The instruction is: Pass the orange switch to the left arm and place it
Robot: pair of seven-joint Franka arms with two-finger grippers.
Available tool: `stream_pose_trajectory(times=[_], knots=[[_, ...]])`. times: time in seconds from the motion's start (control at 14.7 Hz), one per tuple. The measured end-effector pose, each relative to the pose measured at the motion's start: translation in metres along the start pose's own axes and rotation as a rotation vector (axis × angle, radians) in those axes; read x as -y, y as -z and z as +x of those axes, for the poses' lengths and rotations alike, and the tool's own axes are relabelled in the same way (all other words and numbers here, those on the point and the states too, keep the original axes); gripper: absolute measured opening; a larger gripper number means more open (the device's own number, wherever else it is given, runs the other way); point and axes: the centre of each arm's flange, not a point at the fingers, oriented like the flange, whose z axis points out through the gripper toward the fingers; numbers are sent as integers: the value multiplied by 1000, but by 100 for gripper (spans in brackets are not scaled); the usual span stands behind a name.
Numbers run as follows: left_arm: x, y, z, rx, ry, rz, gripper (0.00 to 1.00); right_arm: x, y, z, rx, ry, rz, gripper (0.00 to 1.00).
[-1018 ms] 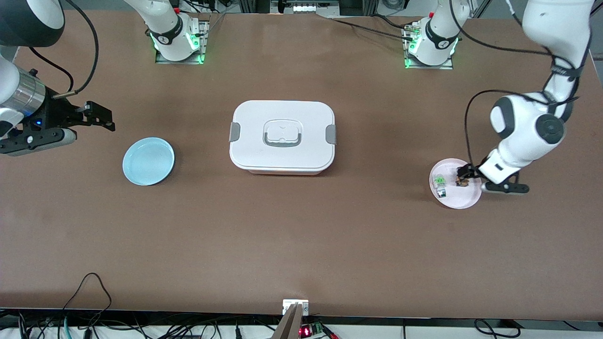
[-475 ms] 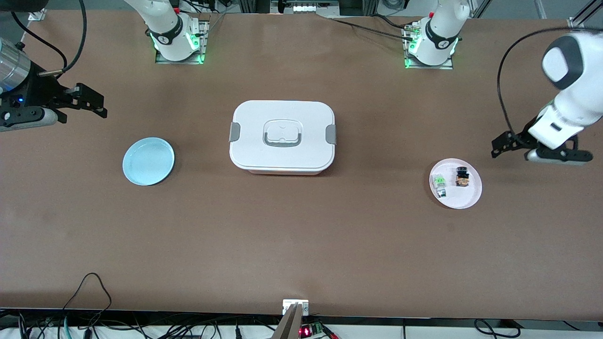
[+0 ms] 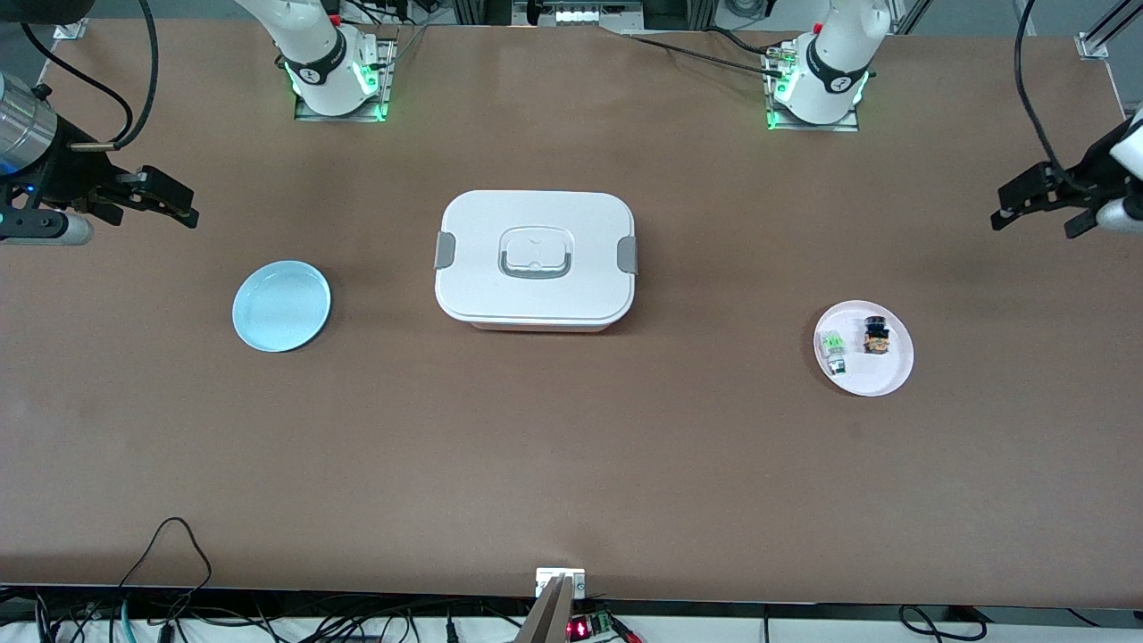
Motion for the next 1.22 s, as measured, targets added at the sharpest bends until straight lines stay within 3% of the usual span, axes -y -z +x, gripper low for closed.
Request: stream_pose_trajectory(times=[0.68, 0.95, 1.22], knots=[[-17, 12, -5, 24, -29, -2, 100, 3, 14, -4, -25, 6, -4, 100], [-34, 22, 0, 11, -79, 57, 100, 3, 17, -4, -30, 6, -4, 100], [-44, 24, 2, 8, -104, 71, 100, 3, 16, -4, -25, 5, -4, 100]])
